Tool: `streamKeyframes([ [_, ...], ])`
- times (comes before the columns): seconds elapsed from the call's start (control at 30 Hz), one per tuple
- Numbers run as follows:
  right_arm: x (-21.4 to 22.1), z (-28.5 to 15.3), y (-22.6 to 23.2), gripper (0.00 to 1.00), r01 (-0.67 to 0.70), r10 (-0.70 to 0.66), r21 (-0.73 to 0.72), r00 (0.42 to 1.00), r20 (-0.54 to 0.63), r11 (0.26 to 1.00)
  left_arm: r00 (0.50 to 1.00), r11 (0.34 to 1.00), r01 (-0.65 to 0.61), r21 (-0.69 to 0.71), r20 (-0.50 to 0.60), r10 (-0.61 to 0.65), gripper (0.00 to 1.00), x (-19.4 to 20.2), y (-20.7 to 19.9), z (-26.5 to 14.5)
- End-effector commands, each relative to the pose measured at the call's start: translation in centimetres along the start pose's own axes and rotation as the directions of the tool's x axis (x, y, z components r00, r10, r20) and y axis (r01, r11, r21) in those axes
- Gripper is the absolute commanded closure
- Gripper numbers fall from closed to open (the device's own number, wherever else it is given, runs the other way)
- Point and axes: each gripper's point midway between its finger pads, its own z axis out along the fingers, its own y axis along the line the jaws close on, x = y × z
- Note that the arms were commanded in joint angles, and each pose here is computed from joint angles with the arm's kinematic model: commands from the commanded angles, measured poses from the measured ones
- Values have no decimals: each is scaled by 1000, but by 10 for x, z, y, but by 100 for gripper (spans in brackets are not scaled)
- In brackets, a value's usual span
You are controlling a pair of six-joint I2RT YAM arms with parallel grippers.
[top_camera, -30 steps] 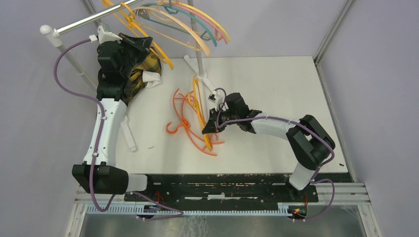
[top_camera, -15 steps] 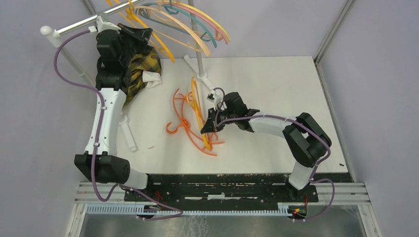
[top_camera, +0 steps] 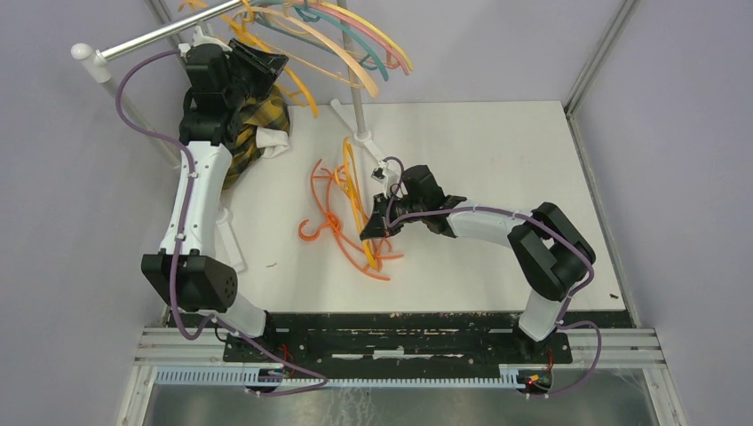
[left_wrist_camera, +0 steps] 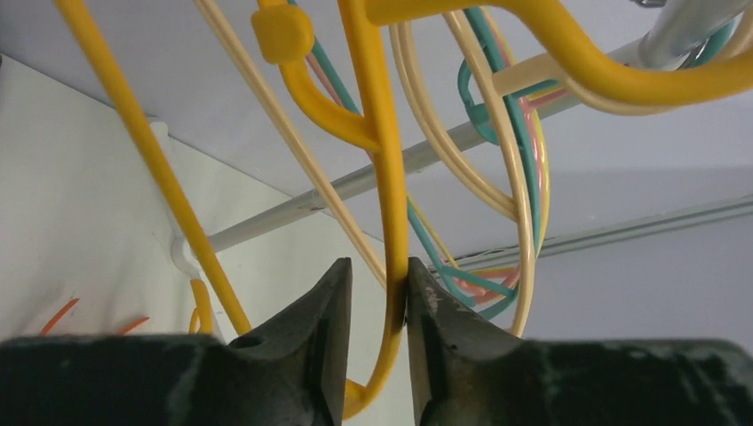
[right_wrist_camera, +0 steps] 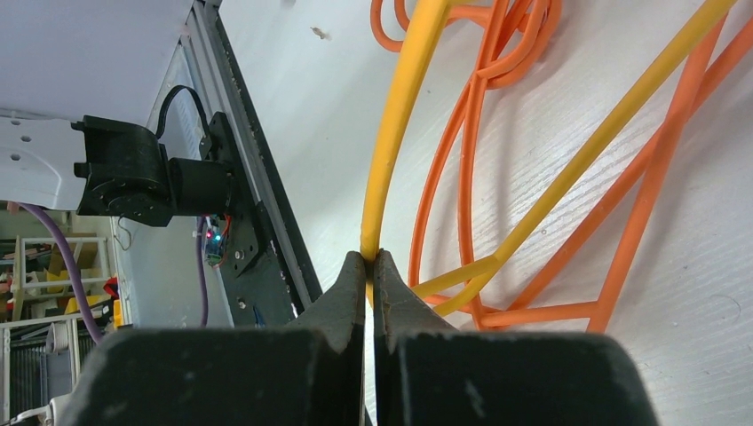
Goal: Organize the hangers
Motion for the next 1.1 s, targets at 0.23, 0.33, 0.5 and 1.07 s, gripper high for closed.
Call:
streamKeyframes([
  [0.23,-25,3,17,100,65,-60,-68,995,75,996,988,971,-150,184,-6,154,0,4,-40,-57],
  [0.33,-25,4,18,99,60,-54,-77,995,80,995,979,956,-193,220,-18,201,1,11,-43,-75],
  [0.5,-27,4,19,100,58,-50,-84,995,87,995,960,935,-242,258,-76,270,1,41,-28,-100],
  [1.07,-160,-28,110,100,-4,178,-357,872,455,934,879,900,-291,324,-281,385,3,161,66,-192],
])
